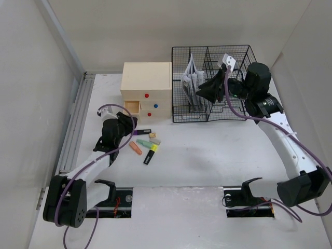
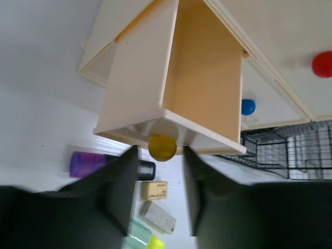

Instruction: Organize the desk

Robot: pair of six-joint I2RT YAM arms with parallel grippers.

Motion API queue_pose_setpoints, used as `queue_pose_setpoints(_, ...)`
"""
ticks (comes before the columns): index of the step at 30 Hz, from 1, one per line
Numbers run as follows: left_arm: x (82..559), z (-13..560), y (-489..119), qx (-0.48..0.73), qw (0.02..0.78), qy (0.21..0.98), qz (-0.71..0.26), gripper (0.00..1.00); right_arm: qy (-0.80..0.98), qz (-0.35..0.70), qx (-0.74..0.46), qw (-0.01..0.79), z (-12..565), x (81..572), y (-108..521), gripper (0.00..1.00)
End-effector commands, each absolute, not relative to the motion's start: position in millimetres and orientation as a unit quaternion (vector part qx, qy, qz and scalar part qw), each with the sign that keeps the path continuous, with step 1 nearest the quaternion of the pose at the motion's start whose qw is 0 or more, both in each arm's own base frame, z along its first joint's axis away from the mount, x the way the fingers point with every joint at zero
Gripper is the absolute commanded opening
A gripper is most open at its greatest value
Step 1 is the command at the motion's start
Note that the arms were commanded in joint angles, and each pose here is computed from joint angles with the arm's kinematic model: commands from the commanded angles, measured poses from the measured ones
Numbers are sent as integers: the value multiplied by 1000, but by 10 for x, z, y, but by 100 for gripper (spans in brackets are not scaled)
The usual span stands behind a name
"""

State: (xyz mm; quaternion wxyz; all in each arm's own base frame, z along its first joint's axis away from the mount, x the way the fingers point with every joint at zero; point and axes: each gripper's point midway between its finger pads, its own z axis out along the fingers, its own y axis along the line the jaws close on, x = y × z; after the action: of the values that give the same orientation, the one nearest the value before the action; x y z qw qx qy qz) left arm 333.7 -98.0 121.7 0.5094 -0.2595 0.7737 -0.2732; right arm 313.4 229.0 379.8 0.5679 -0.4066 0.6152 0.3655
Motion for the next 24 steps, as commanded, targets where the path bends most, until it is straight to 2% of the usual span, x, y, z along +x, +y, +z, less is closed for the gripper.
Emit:
queue_pose_setpoints(1, 3307, 1206, -942, -270, 511, 771, -265, 43, 589, 382, -429, 568, 3825, 3102, 2362, 40)
queue_pose_setpoints(2, 3306, 1203, -939, -266, 513, 773, -263, 54, 591, 381, -431, 566, 3789, 3133, 2369, 42)
queue_pose_setpoints(3, 3312, 1246, -940, -266, 514, 771, -264, 69, 599, 384, -428, 557, 3743, 3117, 2364, 49)
queue_pose_setpoints(4, 3307, 1247, -955, -264, 512, 772, -267, 74, 593, 375, -438, 562, 3764, 3142, 2362, 53)
queue_pose_setpoints(7, 3276, 1345, -971, -260, 512, 772, -273, 86, 594, 348, -469, 552, 3641, 3140, 2487, 57)
queue_pose_setpoints(10, 3135, 1497, -1091, -236, 517, 770, -289, 87, 599, 315, -504, 536, 3407, 3096, 2675, 62)
queue_pose_setpoints(12, 3016, 1672, -1084, -233, 533, 758, -294, 82, 584, 279, -544, 534, 3277, 3099, 2762, 63)
queue_pose_setpoints(14, 2887, 1813, -1151, -222, 538, 750, -314, 70, 564, 255, -585, 524, 3107, 3018, 2921, 63)
queue_pose_setpoints(15, 2825, 1816, -1114, -225, 538, 751, -309, 59, 562, 246, -597, 517, 2993, 3008, 2963, 60)
queue_pose_setpoints(16, 2743, 2051, -1118, -217, 558, 730, -328, 33, 552, 234, -614, 514, 2918, 2937, 3065, 57)
queue_pose_setpoints(18, 2651, 2316, -1114, -204, 575, 715, -343, 14, 530, 212, -650, 502, 2688, 2844, 3145, 47)
queue_pose_setpoints(20, 2532, 2505, -1081, -189, 586, 709, -344, 4, 526, 212, -671, 477, 2441, 2742, 3304, 42)
queue_pose_setpoints(22, 2450, 2796, -1036, -168, 608, 698, -337, 4, 529, 220, -687, 447, 2170, 2728, 3450, 38)
queue_pose_setpoints(24, 2378, 3018, -1012, -143, 629, 688, -332, 4, 544, 218, -692, 422, 1974, 2701, 3590, 28)
